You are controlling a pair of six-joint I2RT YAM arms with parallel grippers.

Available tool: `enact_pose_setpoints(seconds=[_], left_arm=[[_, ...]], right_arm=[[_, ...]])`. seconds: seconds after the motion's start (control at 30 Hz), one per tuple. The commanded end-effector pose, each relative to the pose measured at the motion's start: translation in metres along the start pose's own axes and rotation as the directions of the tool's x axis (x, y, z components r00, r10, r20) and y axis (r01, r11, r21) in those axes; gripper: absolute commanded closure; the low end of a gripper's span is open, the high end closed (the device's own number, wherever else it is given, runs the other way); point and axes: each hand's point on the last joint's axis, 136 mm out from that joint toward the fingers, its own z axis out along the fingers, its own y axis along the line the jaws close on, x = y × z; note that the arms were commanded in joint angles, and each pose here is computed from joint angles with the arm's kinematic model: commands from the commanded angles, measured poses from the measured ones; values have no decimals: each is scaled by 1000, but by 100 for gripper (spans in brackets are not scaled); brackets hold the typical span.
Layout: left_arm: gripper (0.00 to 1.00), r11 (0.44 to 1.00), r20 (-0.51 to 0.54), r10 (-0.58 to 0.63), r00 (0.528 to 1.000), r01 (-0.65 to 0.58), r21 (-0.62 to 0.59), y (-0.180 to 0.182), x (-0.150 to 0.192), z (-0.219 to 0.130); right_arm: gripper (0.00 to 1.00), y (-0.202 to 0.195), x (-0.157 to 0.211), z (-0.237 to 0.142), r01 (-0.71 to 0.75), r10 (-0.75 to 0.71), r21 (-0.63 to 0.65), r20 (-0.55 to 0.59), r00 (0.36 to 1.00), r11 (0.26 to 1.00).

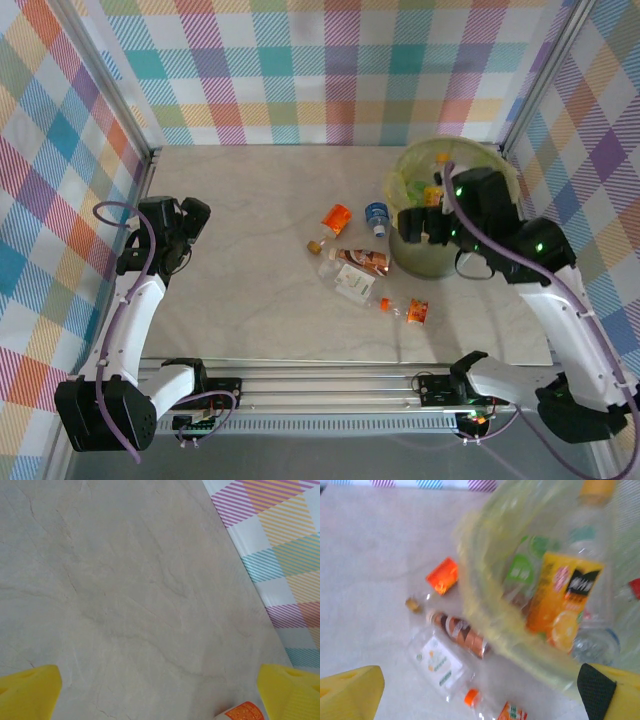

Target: Put the plastic bottles in the bin

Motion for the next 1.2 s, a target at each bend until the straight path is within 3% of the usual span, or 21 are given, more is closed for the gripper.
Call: enact_pose_setpoints(seconds=[0.0,0.2,0.43,0.77,1.0,1.17], left_arm=[[0,999,14,15,1000,-15,30,-8,-6,-2],[0,999,22,28,999,-29,28,-8,-8,-2],[0,999,9,39,999,-39,28,-8,-6,1],[0,998,13,48,999,-48,38,-11,-7,1],[0,998,-1,48,999,-48,46,-14,-5,3],[0,998,3,50,999,-50,40,-13,-6,1]], right_arm=[[0,-4,44,6,69,-60,83,-110,992,994],[0,5,123,28,236,-161,157,-381,911,959],[0,21,187,61,310,-186,97,-621,761,946],[0,22,221,95,355,-132,144,-751,647,924],[0,4,232,122,275,12,250,-760,650,929],[0,-5,234,132,321,9,273,-775,633,907]])
